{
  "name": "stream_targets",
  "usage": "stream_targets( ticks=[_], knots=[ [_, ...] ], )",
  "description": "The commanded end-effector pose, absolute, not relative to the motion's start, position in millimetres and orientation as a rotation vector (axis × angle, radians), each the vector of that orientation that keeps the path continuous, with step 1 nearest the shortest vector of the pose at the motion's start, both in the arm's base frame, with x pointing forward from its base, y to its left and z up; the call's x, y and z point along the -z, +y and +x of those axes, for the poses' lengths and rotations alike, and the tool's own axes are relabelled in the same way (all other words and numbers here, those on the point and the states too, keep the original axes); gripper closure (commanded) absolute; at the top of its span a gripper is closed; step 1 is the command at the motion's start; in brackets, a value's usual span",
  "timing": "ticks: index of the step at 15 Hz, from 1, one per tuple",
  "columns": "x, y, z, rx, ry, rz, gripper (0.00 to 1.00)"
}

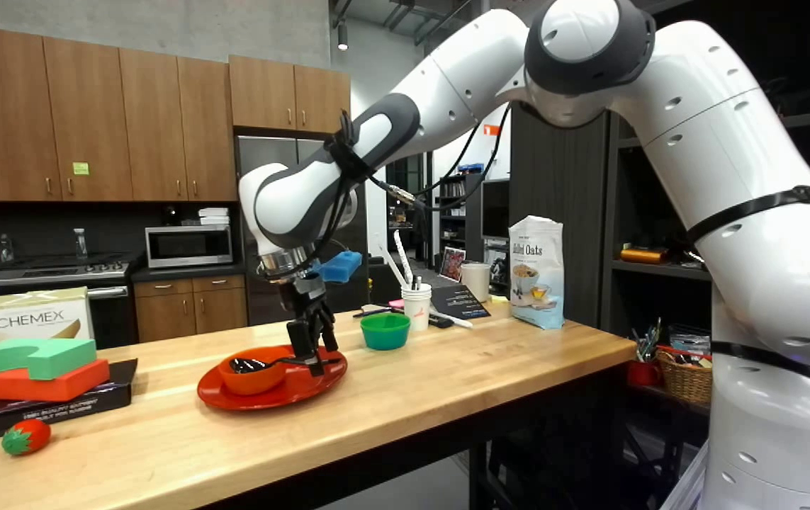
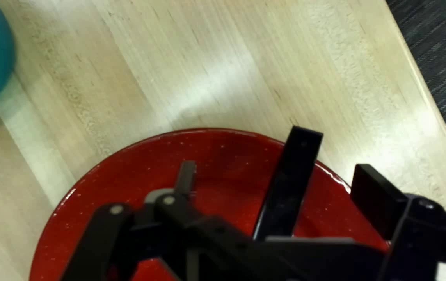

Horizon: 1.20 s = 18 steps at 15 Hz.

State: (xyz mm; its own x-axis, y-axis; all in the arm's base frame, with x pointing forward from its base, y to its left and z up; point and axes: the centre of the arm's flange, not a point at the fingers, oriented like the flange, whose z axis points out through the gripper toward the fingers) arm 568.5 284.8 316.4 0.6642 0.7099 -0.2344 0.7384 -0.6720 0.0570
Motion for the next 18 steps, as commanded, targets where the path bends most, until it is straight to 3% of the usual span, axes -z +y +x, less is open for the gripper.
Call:
stream_targets(
  ticks=[1, 6, 7, 8, 10, 18],
  knots=[
    [-321.4, 271.6, 564.9, 0.247, 1.18, 2.74, 0.0],
    [-319.3, 267.9, 568.5, 0.251, 1.197, 2.774, 0.0],
    [-318.9, 267.5, 568.8, 0.256, 1.203, 2.775, 0.25],
    [-319.0, 267.0, 569.2, 0.256, 1.201, 2.777, 0.26],
    [-319.2, 266.3, 569.6, 0.268, 1.202, 2.787, 0.39],
    [-323.1, 267.4, 567.2, 0.277, 1.183, 2.833, 0.99]
  ],
)
